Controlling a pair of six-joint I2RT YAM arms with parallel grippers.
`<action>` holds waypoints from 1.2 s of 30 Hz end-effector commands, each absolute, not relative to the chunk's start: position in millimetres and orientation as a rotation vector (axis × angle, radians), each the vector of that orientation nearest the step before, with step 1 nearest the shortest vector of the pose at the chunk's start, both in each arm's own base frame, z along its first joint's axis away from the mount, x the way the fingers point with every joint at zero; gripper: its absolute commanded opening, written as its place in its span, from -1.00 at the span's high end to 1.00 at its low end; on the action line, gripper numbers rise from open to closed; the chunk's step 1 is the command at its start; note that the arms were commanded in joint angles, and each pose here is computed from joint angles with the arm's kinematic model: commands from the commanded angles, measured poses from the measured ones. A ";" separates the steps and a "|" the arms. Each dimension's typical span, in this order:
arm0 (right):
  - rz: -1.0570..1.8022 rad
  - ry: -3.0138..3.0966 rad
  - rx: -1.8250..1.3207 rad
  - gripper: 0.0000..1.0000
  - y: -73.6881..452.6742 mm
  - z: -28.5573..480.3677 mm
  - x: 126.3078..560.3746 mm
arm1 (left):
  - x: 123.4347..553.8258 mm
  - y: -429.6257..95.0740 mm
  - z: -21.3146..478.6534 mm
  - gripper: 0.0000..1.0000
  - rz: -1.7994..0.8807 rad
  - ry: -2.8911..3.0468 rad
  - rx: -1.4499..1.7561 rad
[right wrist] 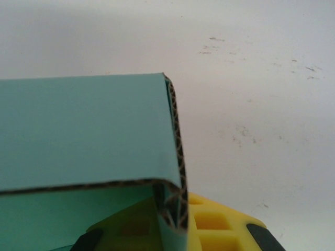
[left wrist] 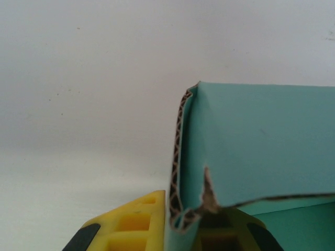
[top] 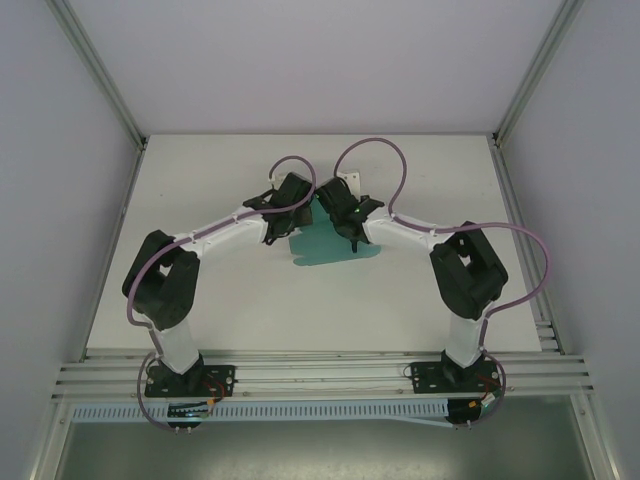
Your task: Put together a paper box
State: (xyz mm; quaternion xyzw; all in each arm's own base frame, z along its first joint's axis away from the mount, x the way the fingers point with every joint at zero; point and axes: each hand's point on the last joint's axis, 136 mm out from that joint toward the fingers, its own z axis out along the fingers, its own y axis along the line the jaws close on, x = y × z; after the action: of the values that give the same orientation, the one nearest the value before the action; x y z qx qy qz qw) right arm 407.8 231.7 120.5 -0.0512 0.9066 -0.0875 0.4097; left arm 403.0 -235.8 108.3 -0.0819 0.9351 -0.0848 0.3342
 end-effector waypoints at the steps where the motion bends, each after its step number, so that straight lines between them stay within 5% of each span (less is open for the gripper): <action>1: -0.737 2.241 0.010 1.00 113.1 129.9 403.6 | 385.4 -133.3 87.5 1.00 0.251 2.466 -0.337; 13: -0.504 2.285 0.037 1.00 126.0 117.2 405.7 | 388.7 -152.2 99.3 1.00 0.094 2.462 -0.302; 28: -0.786 2.205 0.320 1.00 85.5 124.3 402.2 | 381.1 -148.7 111.8 1.00 0.058 2.438 -0.343; 36: -0.592 2.165 0.538 1.00 97.0 124.8 405.1 | 383.9 -158.8 106.2 1.00 0.059 2.460 -0.315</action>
State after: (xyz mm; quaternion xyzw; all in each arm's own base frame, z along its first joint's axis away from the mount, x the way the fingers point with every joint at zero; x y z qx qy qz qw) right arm 405.3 223.6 117.4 0.0672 0.9245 -0.0325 0.3739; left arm 393.0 -245.0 121.8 -0.0454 0.9286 -0.1301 0.3446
